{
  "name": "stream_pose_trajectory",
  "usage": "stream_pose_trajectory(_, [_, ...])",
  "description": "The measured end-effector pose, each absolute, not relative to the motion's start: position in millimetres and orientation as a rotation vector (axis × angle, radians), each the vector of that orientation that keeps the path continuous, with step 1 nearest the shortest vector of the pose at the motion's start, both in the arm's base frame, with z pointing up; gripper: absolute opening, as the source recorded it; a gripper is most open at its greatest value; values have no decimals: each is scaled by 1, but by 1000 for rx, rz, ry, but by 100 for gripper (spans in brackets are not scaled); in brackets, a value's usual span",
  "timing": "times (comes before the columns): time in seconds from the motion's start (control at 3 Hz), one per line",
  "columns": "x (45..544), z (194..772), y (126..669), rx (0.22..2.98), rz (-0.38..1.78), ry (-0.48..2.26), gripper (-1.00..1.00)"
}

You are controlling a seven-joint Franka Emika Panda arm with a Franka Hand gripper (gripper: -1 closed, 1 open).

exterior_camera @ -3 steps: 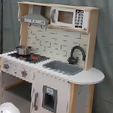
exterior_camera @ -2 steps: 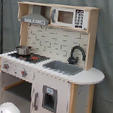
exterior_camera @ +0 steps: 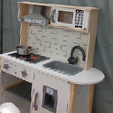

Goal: Play with the kitchen

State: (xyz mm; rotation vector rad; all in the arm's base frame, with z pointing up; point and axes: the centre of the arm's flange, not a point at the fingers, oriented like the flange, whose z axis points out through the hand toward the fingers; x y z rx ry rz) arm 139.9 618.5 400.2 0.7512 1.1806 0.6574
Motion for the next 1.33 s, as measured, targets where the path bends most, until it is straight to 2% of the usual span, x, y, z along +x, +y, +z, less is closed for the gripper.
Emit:
stream_pose_trajectory(0.67, [149,383,597,681,685,1255,100])
stream_pose_trajectory(1.33, [123,376,566,649,711,1304,100])
